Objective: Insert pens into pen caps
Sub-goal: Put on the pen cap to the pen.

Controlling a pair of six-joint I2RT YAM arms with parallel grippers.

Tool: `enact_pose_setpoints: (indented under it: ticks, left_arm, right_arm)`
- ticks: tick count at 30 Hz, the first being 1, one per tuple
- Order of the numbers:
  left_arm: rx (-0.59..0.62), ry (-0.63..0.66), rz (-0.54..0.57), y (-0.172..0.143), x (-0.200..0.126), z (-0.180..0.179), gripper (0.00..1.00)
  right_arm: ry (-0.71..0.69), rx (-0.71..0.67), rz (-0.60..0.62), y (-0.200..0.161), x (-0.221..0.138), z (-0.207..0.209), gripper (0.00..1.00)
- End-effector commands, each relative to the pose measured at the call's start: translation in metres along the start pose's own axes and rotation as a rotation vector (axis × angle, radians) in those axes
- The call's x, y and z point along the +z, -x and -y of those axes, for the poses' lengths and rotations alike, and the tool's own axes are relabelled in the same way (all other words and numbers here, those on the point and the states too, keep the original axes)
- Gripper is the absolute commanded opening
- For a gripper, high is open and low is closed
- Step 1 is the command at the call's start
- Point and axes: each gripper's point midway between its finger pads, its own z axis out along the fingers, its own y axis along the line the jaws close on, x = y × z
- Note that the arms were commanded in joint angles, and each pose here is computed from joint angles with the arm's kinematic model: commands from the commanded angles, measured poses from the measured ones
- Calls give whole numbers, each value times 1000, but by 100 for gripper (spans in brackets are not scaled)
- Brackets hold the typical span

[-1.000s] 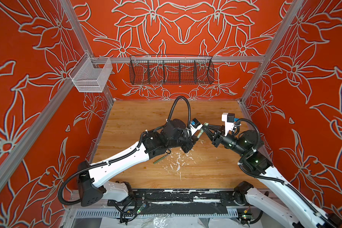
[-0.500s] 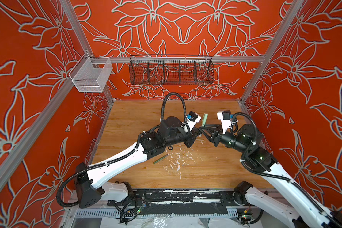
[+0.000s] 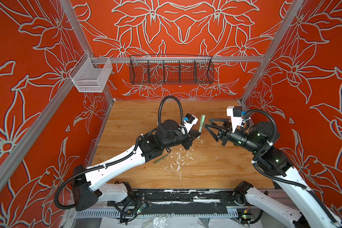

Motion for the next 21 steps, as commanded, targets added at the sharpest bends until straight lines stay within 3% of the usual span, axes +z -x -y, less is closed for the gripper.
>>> enact_pose_setpoints:
  ticks: [1, 9, 21]
  left_arm:
    - [-7, -38, 28, 10, -2, 6, 0]
    - [-8, -44, 32, 11, -3, 8, 0]
    - [-9, -35, 17, 6, 2, 5, 0]
  right_arm:
    - [-4, -30, -26, 1, 7, 2, 51]
    - [17, -26, -39, 4, 18, 4, 47]
    - [40, 9, -31, 7, 26, 6, 22]
